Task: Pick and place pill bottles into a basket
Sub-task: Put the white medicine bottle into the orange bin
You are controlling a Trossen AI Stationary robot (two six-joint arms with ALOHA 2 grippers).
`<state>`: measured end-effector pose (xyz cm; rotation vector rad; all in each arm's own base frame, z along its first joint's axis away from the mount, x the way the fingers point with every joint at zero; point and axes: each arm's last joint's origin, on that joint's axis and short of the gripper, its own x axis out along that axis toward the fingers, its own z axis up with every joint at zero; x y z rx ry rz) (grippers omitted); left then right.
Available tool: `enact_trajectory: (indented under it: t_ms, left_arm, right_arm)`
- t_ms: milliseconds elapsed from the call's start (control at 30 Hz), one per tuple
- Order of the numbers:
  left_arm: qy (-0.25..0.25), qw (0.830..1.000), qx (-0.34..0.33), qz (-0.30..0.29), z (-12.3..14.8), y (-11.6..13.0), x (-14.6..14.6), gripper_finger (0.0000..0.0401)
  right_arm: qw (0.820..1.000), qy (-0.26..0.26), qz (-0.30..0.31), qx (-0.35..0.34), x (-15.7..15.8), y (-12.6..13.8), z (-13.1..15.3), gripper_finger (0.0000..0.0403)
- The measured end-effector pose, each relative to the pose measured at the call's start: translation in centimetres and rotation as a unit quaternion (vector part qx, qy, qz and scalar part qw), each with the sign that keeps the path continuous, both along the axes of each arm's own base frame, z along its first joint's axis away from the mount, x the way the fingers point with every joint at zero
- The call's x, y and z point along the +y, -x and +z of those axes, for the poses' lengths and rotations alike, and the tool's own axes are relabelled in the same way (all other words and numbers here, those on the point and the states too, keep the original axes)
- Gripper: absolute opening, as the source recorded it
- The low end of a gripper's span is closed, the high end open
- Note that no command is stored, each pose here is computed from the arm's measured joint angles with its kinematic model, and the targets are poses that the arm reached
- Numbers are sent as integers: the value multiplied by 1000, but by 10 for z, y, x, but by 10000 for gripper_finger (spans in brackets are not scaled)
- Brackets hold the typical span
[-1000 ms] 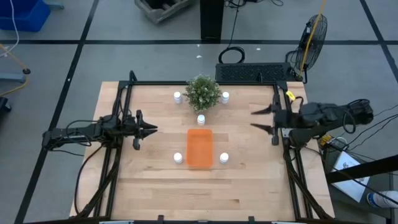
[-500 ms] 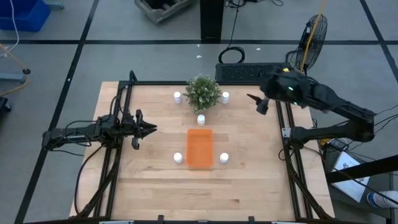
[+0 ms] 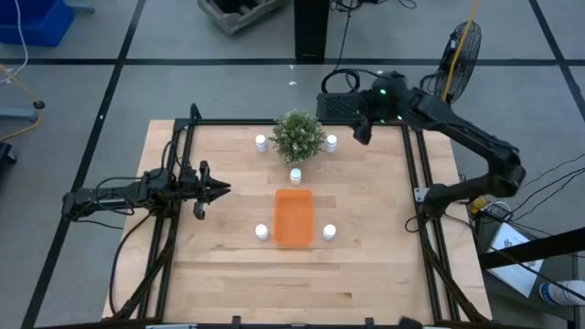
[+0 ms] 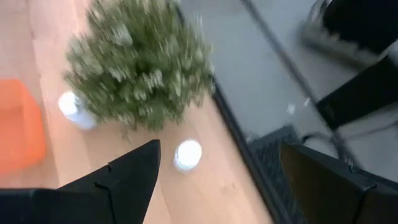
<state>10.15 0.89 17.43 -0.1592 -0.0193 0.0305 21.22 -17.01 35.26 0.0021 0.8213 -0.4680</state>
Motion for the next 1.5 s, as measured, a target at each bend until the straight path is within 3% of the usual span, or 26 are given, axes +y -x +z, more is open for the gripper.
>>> enact_trajectory:
  t_ms: [133, 700, 1100, 1500]
  left_arm:
    - [0, 1000, 0, 0, 0, 0, 0, 72]
    - [-3, 1000, -1, 0, 0, 0, 0, 72]
    - [2, 1000, -1, 0, 0, 0, 0, 72]
    - [0, 1000, -1, -1, 0, 0, 0, 72]
  right_arm:
    - [999, -28, 1, 37, -18, -12, -21, 322]
    - [990, -126, 16, 68, -45, -64, -93, 322]
    - [986, -143, 18, 81, -60, -65, -113, 322]
    - [987, -144, 22, 75, -65, -62, -114, 322]
